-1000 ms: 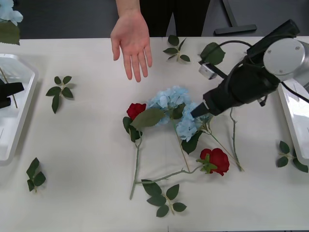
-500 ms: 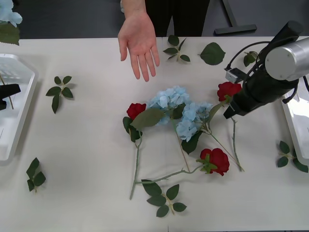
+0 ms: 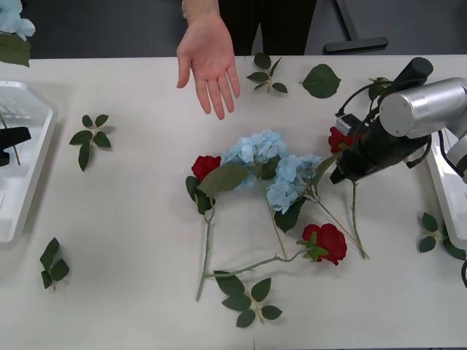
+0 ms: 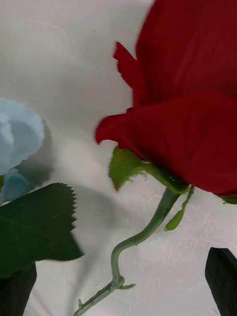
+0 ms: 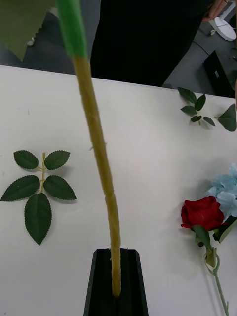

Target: Place the red flowers into the right box and the blue flowers into the left box. If a person shows an open palm, hand one flower to the person first, then continue sorting.

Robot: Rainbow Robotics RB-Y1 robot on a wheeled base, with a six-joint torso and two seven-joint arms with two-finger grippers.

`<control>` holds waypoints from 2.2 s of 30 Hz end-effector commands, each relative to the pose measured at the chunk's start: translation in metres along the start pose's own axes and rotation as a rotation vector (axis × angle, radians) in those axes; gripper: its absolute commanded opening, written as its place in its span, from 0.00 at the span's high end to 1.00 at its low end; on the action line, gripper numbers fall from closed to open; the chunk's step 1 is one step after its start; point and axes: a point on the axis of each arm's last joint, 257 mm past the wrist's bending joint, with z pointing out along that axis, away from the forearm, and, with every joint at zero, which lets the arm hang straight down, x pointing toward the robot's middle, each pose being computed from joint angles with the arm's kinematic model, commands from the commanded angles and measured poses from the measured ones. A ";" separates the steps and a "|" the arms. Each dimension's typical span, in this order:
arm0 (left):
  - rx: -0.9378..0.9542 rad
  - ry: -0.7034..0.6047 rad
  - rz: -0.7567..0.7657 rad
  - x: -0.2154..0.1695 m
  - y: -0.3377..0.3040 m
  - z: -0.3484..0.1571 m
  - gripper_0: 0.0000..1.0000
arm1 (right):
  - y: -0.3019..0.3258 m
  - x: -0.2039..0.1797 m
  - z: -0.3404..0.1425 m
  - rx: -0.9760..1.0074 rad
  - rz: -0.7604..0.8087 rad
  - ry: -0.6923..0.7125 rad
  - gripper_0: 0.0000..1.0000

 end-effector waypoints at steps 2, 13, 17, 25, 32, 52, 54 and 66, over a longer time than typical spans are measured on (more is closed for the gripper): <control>-0.039 0.017 0.038 -0.006 0.012 -0.014 1.00 | -0.004 -0.019 0.002 0.014 0.003 -0.050 0.00; -0.039 0.017 0.038 -0.006 0.012 -0.014 1.00 | -0.008 -0.021 0.004 0.041 -0.013 -0.055 0.78; -0.039 0.017 0.038 -0.006 0.012 -0.014 1.00 | -0.011 -0.020 0.008 0.046 -0.012 -0.065 1.00; -0.039 0.017 0.038 -0.006 0.012 -0.014 1.00 | -0.010 -0.021 0.009 0.042 -0.009 -0.074 1.00; -0.039 0.017 0.038 -0.006 0.012 -0.014 1.00 | -0.012 -0.035 -0.011 -0.019 0.057 -0.119 1.00; -0.039 0.017 0.038 -0.006 0.012 -0.014 1.00 | 0.101 -0.244 -0.268 -0.539 -0.171 -0.965 1.00; -0.039 0.017 0.038 -0.006 0.012 -0.014 1.00 | 0.123 -0.264 -0.303 -0.592 -0.198 -1.078 1.00; -0.039 0.017 0.038 -0.006 0.012 -0.014 1.00 | 0.212 -0.308 -0.440 -0.663 -0.435 -1.470 1.00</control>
